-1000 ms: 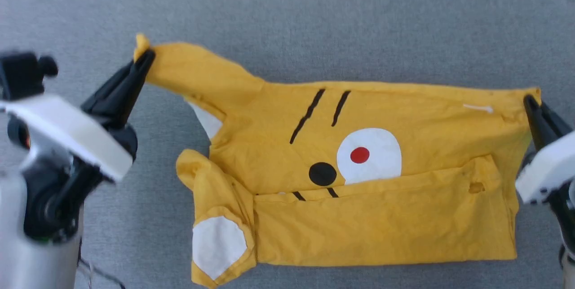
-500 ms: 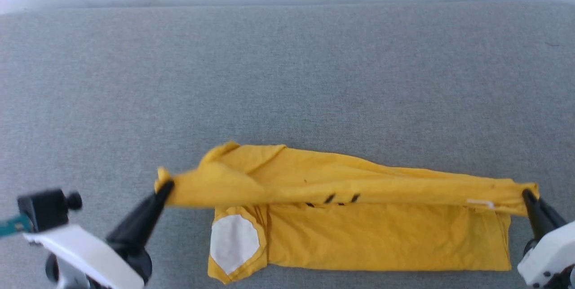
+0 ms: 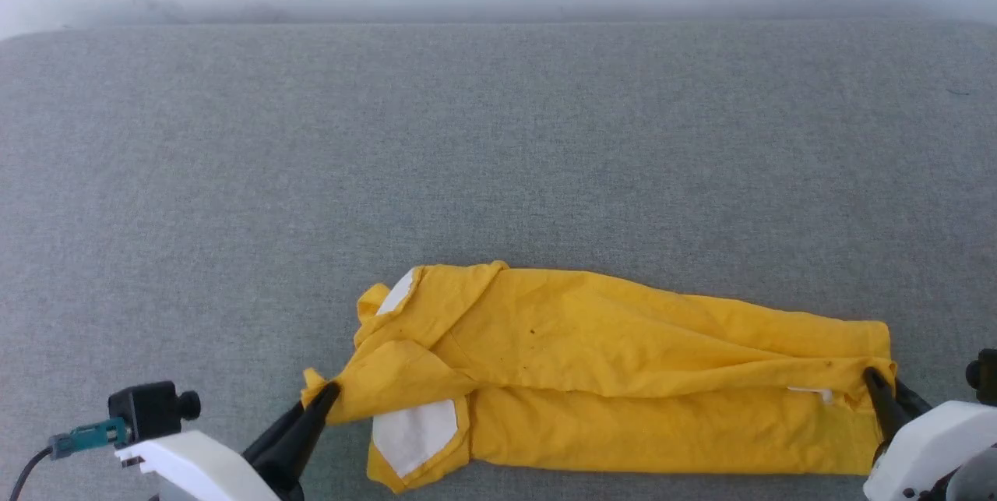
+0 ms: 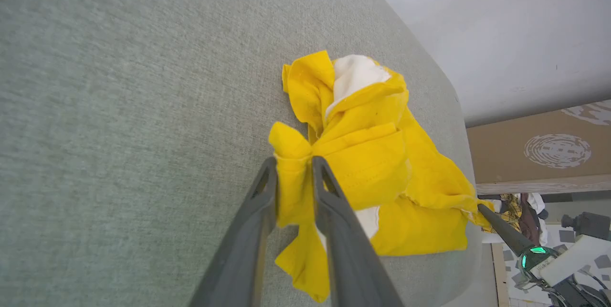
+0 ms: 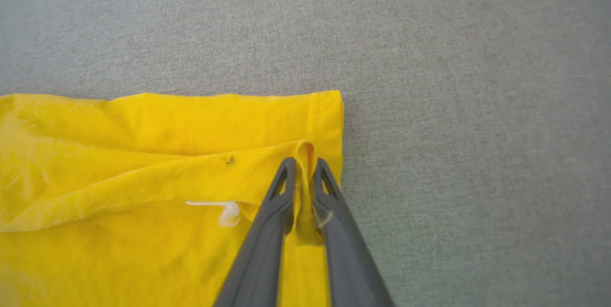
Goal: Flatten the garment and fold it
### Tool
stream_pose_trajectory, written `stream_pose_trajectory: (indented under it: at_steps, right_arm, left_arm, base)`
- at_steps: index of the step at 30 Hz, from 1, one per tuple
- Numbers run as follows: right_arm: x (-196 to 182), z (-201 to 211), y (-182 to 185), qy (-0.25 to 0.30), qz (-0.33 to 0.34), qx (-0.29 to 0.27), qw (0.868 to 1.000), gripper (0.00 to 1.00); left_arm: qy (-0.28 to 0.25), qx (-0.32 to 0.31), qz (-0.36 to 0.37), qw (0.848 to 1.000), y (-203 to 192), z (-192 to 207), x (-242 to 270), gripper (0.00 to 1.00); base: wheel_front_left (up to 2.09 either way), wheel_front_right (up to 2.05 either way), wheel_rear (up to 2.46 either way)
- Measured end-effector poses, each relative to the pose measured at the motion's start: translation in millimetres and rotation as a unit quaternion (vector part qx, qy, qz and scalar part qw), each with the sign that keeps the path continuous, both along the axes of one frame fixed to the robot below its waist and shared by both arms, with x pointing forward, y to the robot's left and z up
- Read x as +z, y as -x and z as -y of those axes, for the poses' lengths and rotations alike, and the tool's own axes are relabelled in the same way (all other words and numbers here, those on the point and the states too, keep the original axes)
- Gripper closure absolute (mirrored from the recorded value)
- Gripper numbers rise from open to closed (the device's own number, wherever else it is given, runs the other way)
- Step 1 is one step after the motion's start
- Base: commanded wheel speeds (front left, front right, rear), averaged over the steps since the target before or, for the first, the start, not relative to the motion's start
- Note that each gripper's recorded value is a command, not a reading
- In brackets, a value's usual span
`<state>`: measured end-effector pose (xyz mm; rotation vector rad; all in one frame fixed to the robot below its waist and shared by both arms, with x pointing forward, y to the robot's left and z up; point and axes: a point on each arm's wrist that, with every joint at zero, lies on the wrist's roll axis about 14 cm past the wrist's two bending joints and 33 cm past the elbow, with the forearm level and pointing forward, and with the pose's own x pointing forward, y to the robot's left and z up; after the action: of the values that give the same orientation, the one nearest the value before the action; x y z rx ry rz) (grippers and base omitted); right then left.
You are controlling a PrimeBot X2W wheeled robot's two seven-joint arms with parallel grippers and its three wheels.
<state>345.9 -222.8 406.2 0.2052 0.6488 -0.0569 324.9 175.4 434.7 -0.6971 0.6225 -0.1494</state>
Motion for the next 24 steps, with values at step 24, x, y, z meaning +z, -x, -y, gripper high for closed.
stream_pose_trajectory:
  at_steps: [24]
  right_arm:
    - [-13.0,13.5,8.8,-0.026,-0.018,-0.034,0.999,0.0]
  left_arm:
    - [-0.217,0.164,0.299,0.915,-43.1,-68.8,91.8,0.0]
  base:
    - [0.0,0.0,0.0]
